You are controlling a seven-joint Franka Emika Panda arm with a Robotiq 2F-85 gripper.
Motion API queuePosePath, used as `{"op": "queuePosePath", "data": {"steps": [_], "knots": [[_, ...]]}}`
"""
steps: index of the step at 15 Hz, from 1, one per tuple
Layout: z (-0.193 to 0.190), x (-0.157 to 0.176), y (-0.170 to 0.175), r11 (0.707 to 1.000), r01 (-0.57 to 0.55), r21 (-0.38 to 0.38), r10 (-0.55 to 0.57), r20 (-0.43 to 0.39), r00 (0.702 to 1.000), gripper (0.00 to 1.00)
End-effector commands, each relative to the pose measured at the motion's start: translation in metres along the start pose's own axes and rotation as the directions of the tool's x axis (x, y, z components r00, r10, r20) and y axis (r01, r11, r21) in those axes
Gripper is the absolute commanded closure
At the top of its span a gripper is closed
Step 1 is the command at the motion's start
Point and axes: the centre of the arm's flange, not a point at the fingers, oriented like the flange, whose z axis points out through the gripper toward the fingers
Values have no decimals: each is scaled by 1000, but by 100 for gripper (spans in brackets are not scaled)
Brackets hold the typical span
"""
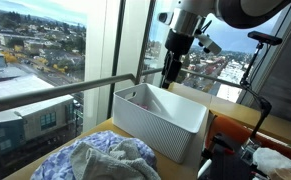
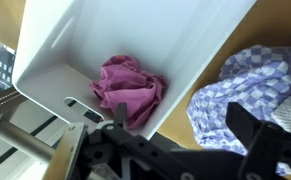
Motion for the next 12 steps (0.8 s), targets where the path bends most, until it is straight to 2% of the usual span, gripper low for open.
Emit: {"op": "queuePosePath", "data": {"steps": [1, 5, 8, 10, 12], "knots": [[0, 0, 0, 1000, 0, 0, 0, 0, 1000, 0], [-75, -34, 46, 1000, -7, -8, 7, -9, 1000, 0], [-117, -45, 86, 998, 28, -59, -31, -60, 998, 0], [-131, -43, 105, 995, 49, -84, -57, -103, 993, 0], [-130, -31, 114, 994, 67, -89, -79, -141, 987, 0]]}}
